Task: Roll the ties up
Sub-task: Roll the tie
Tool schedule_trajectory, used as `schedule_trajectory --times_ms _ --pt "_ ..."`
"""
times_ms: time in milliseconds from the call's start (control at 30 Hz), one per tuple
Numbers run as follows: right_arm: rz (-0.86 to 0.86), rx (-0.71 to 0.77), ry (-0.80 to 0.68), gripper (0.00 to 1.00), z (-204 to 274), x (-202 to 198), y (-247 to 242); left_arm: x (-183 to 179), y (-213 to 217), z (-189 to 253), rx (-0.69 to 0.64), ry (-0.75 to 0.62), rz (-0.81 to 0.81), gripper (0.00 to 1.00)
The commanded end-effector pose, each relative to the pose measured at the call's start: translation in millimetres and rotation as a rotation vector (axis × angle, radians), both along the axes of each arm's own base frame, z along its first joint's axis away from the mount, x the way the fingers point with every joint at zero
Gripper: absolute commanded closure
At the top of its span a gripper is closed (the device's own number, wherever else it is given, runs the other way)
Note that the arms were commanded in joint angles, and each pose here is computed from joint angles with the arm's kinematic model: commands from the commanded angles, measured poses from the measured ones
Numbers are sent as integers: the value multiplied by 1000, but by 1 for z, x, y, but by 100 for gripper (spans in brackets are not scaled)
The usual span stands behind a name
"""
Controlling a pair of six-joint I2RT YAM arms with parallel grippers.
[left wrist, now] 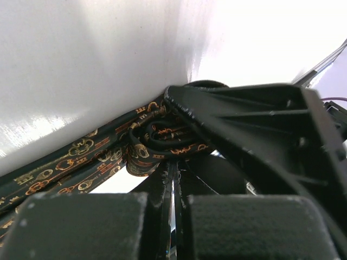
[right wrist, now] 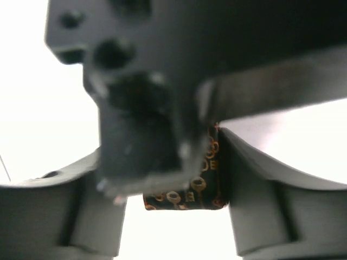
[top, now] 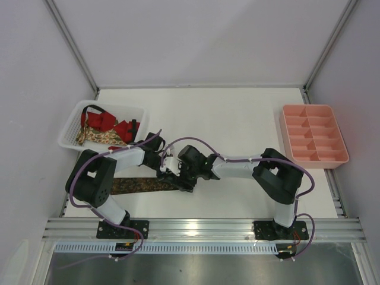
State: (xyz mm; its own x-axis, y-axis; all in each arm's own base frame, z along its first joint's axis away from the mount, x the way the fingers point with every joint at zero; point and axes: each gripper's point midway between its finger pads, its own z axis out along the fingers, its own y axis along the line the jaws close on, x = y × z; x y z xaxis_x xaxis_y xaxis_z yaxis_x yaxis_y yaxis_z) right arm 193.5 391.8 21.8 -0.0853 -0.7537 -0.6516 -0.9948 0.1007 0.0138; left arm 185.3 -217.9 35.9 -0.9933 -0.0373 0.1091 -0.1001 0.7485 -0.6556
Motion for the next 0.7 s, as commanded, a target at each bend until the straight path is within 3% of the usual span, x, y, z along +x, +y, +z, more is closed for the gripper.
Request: schedule_trajectory --times_ms 0,100,167,367,467,600,667 --pt "-62 -39 42 31 -10 0 -19 7 -3 4 -6 -25 -15 100" --pt "-119 17 33 5 8 9 -21 7 -1 0 2 -23 -15 99" --pt "-170 68 6 0 27 16 -23 6 -1 -1 5 -20 -15 100" --pt "-378 167 59 0 73 34 -54 8 -1 -3 7 -13 -16 100" --pt "-505 151 175 0 85 37 -67 10 -2 -3 5 -14 -17 100" --pt "-675 182 491 0 91 36 -76 16 -2 -1 7 -15 -17 100" --pt "-681 221 672 2 90 31 -76 18 -1 0 8 -14 -16 100"
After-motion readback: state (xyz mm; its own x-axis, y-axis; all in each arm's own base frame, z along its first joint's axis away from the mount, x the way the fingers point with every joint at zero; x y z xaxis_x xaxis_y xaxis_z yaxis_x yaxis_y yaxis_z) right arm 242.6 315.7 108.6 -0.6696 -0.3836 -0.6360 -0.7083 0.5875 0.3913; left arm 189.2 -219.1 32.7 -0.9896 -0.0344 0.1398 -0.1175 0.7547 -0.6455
